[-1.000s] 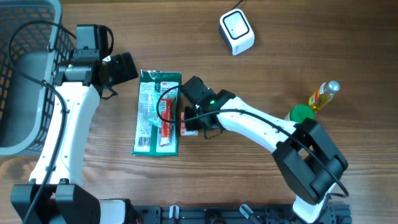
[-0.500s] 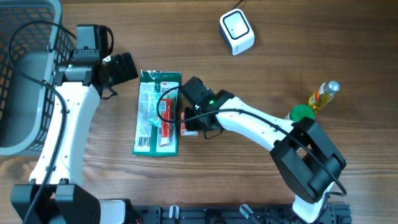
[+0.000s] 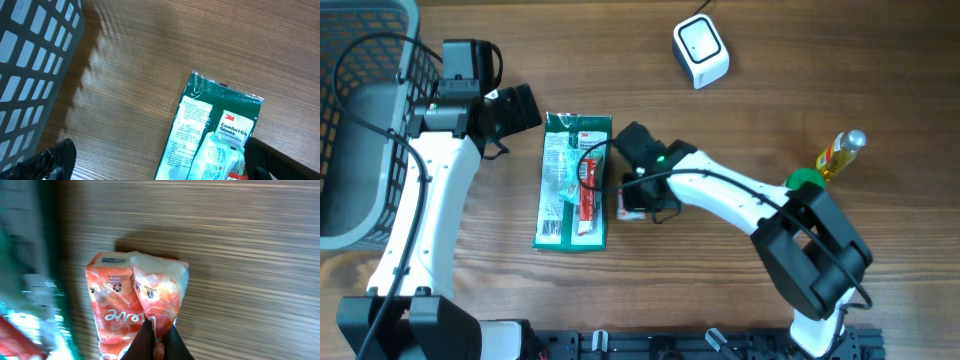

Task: Scan the item barcode
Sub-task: 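Grasp the small orange box with the right gripper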

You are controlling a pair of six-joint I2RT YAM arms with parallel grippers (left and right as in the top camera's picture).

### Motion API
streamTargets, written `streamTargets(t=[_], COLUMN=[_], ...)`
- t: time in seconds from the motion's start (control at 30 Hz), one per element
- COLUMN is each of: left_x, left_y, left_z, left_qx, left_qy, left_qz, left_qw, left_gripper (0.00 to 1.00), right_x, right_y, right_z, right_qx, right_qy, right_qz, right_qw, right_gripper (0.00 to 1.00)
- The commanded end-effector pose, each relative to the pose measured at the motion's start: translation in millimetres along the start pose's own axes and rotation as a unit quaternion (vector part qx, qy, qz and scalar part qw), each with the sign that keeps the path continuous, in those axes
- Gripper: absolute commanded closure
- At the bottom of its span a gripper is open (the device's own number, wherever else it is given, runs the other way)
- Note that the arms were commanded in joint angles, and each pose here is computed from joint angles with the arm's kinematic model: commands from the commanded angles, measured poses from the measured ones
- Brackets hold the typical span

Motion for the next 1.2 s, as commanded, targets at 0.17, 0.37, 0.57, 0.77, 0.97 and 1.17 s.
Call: streamTargets(t=[0.17, 0.37, 0.57, 0.77, 0.97, 1.17], left_x=[0, 0, 0, 0, 0, 0], left_y=[3, 3, 3, 3, 3, 3], left_z=[2, 2, 2, 2, 2, 2], left_qx=[0.007, 0.007, 0.007, 0.007, 0.007, 0.007], left_qy=[0.003, 0.003, 0.003, 0.003, 0.003, 0.003], left_qz=[-0.004, -0.004, -0.004, -0.004, -0.004, -0.004], left_qw=[1.000, 1.000, 1.000, 1.000, 1.000, 1.000], left_gripper=[0.00, 0.00, 0.00, 0.00, 0.00, 0.00], right_x=[30, 33, 48, 50, 47, 41], right_y=[18, 27, 35, 32, 29, 27], right_z=[-55, -71, -66, -34, -29, -23], right_qx=[0.038, 0.036, 0.036, 0.051, 0.041, 0.054], right_qy=[-0.032, -0.090, -0.092, -0.015, -0.073, -0.108], right_qz=[-0.008, -0.036, -0.038, -0.026, -0.050, -0.081], right_qw=[0.999, 0.995, 0.994, 0.998, 0.995, 0.989], right_gripper=[0.94, 0.52, 0.42, 0.55, 0.66, 0.72])
Point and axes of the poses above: each gripper's point midway between its finger pads, its own x axis back along the fingers, its own z axis along the line the jaws close on, y = z × x, the point moved 4 cm from there along x, back along the fingers, and after that the axes turned 7 degrees about x, right-handed, at the moved point
